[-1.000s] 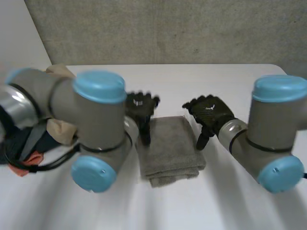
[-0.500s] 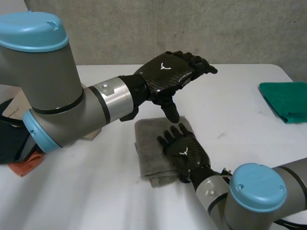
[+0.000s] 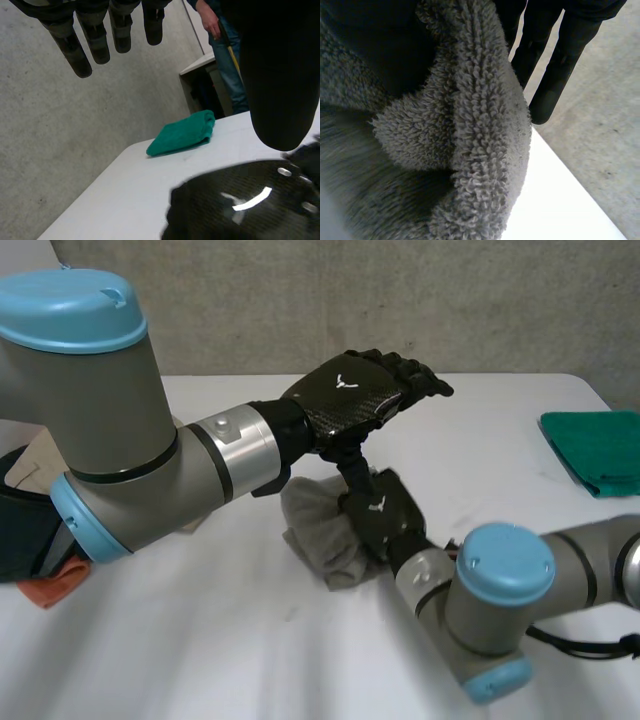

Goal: Fold the laundry.

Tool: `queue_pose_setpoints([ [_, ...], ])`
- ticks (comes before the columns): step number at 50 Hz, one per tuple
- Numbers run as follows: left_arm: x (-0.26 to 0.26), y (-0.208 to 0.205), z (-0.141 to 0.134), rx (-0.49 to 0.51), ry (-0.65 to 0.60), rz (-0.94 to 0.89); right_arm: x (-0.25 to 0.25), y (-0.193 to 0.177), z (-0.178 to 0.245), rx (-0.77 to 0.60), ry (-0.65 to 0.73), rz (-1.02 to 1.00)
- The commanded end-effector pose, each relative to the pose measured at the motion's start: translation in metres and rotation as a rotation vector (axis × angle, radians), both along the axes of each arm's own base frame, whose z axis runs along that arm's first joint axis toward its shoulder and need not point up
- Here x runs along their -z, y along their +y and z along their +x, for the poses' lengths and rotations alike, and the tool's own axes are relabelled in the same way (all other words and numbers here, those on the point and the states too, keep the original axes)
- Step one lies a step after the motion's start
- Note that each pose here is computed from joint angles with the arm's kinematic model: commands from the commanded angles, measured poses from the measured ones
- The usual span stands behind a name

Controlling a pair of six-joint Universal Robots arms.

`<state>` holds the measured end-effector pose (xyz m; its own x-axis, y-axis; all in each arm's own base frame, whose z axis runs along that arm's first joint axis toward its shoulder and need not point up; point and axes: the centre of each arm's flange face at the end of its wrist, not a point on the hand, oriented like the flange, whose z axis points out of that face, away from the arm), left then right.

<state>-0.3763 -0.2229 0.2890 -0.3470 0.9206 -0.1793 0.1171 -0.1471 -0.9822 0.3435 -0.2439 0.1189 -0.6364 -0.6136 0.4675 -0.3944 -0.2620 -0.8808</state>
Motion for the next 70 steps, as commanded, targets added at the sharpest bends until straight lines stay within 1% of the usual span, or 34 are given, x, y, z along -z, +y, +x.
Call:
queue_pose_setpoints([
  [1,-0.024,0.003,0.002,0.001,0.042,-0.058,-0.064,-0.062,-0.021,0.118,-0.139,-0.058],
  [3,-0.038,0.006,0.005,-0.002,0.066,-0.09,-0.079,-0.077,-0.031,0.15,-0.177,-0.084],
  [4,-0.042,0.006,0.006,-0.002,0.074,-0.099,-0.094,-0.091,-0.042,0.181,-0.216,-0.112],
  [7,-0.055,0.006,0.007,-0.005,0.107,-0.127,-0.116,-0.11,-0.061,0.23,-0.271,-0.157],
  [8,-0.057,0.006,0.007,-0.006,0.114,-0.129,-0.129,-0.124,-0.076,0.265,-0.303,-0.187],
  [11,-0.062,0.006,0.007,-0.005,0.14,-0.126,-0.146,-0.147,-0.105,0.321,-0.338,-0.237],
  [13,-0.063,0.005,0.006,-0.004,0.153,-0.12,-0.162,-0.174,-0.144,0.386,-0.373,-0.296],
  [14,-0.064,0.005,0.006,-0.004,0.156,-0.117,-0.164,-0.178,-0.151,0.396,-0.378,-0.305],
  [16,-0.061,0.005,0.006,-0.003,0.155,-0.107,-0.168,-0.198,-0.182,0.436,-0.39,-0.337],
  [17,-0.06,0.005,0.006,-0.003,0.153,-0.104,-0.166,-0.205,-0.192,0.449,-0.394,-0.342],
  [18,-0.059,0.005,0.006,-0.003,0.152,-0.102,-0.152,-0.219,-0.211,0.473,-0.392,-0.328],
  [21,-0.054,0.005,0.005,-0.002,0.143,-0.088,-0.129,-0.237,-0.239,0.515,-0.369,-0.31],
  [22,-0.052,0.004,0.004,-0.002,0.14,-0.085,-0.112,-0.247,-0.256,0.541,-0.353,-0.298],
  [24,-0.044,0.003,0.003,0.0,0.128,-0.067,-0.097,-0.256,-0.271,0.56,-0.345,-0.291],
  [29,-0.032,-0.001,0.0,-0.002,0.109,-0.042,-0.031,-0.278,-0.316,0.596,-0.311,-0.211],
  [32,-0.026,-0.002,-0.002,-0.001,0.101,-0.03,-0.003,-0.279,-0.321,0.574,-0.289,-0.143],
  [34,-0.022,-0.003,-0.003,0.0,0.095,-0.021,0.002,-0.278,-0.32,0.539,-0.284,-0.111],
  [37,-0.019,-0.003,-0.004,0.003,0.091,-0.015,-0.006,-0.28,-0.324,0.525,-0.265,-0.131],
  [40,-0.018,-0.002,-0.005,0.006,0.089,-0.012,-0.011,-0.279,-0.33,0.549,-0.255,-0.135],
  [47,-0.019,0.001,-0.006,0.01,0.089,-0.012,-0.039,-0.266,-0.33,0.605,-0.241,-0.06],
  [51,-0.021,0.004,-0.007,0.014,0.092,-0.014,-0.054,-0.254,-0.343,0.662,-0.201,-0.003],
  [54,-0.023,0.01,-0.008,0.026,0.093,-0.015,-0.066,-0.242,-0.364,0.756,-0.131,0.033],
  [55,-0.022,0.011,-0.009,0.026,0.092,-0.015,-0.071,-0.239,-0.37,0.79,-0.108,0.036],
  [56,-0.023,0.012,-0.009,0.024,0.092,-0.015,-0.079,-0.234,-0.383,0.876,-0.054,0.032],
  [57,-0.023,0.012,-0.008,0.021,0.092,-0.015,-0.084,-0.231,-0.391,0.929,-0.023,0.026],
  [59,-0.028,0.013,-0.007,0.009,0.101,-0.025,-0.096,-0.226,-0.409,1.037,0.048,0.0],
  [60,-0.029,0.012,-0.006,0.003,0.104,-0.029,-0.11,-0.221,-0.421,1.122,0.123,-0.043],
  [63,-0.036,0.01,-0.004,-0.025,0.119,-0.045,-0.144,-0.217,-0.432,1.215,0.19,-0.173],
  [64,-0.039,0.008,-0.003,-0.041,0.127,-0.055,-0.163,-0.218,-0.432,1.224,0.198,-0.273],
  [66,-0.053,0.002,0.001,-0.108,0.163,-0.096,-0.176,-0.22,-0.427,1.203,0.184,-0.369],
  [67,-0.058,0.0,0.002,-0.132,0.178,-0.109,-0.186,-0.224,-0.41,1.134,0.16,-0.461],
  [68,-0.065,-0.002,0.004,-0.162,0.197,-0.128,-0.19,-0.224,-0.399,1.096,0.148,-0.495],
  [69,-0.076,-0.009,0.009,-0.234,0.233,-0.158,-0.196,-0.223,-0.387,1.049,0.135,-0.536],
  [70,-0.082,-0.013,0.012,-0.278,0.254,-0.173,-0.202,-0.221,-0.373,0.997,0.118,-0.577],
])
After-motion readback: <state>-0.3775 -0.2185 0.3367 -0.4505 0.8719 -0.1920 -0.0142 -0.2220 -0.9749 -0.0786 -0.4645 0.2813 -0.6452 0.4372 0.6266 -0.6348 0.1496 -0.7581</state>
